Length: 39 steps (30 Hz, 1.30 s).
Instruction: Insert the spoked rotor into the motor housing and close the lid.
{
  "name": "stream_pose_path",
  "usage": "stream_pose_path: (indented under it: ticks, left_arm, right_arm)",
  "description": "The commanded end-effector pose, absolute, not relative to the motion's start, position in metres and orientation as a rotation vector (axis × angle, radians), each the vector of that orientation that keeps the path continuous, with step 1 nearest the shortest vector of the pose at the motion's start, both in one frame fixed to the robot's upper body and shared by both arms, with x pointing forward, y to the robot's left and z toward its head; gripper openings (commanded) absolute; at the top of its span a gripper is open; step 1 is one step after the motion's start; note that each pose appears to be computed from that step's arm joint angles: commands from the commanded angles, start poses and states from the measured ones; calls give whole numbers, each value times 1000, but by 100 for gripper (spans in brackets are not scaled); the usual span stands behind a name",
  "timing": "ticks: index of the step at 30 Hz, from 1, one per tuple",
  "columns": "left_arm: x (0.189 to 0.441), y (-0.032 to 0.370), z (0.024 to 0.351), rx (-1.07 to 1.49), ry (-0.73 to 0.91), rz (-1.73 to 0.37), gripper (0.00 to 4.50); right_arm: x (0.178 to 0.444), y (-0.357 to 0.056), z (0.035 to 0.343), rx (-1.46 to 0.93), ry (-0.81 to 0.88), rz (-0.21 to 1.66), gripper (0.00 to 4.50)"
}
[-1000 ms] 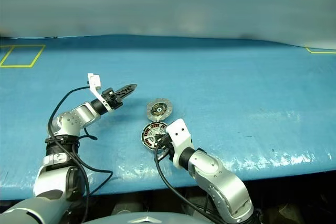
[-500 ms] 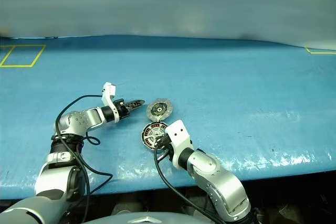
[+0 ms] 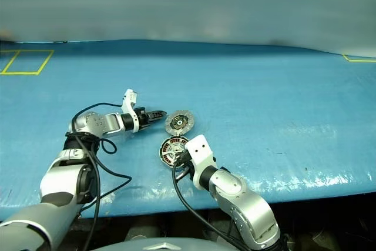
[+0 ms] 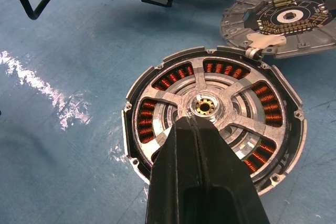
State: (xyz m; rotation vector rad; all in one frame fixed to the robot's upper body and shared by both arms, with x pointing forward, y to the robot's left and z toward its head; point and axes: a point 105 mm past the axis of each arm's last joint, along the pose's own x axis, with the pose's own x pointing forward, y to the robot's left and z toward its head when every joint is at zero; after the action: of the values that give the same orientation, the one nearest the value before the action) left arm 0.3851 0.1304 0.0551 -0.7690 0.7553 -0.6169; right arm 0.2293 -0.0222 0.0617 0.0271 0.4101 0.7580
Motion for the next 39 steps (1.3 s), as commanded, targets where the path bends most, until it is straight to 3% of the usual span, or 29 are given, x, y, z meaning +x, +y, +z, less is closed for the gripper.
stream_pose_path:
  ticks: [1,10,15,23,25,29,32,39]
  left_arm:
    - [382,118,50,-814,798,-647,0]
    - [370,99,52,-973,860,-749,0]
    - [376,101,70,-1144,775,-781,0]
    - [366,87,91,-1222,773,-941,0]
    - [365,84,96,-1171,753,-978,0]
    - [362,82,128,-905,475,-1099,0]
    - [339,77,140,-641,303,-1108,0]
    - [298,83,135,-197,127,-962,0]
  right_arm:
    - [228,-23,69,18,385,750,1]
    - [225,-25,69,9,388,743,1]
    - [223,-26,69,2,395,742,1]
    - [220,-26,67,-3,415,753,1]
    - [220,-27,67,-4,416,753,1]
    - [221,-26,67,-3,416,752,1]
    - [223,-24,71,12,395,756,1]
    - [237,-28,102,64,293,780,1]
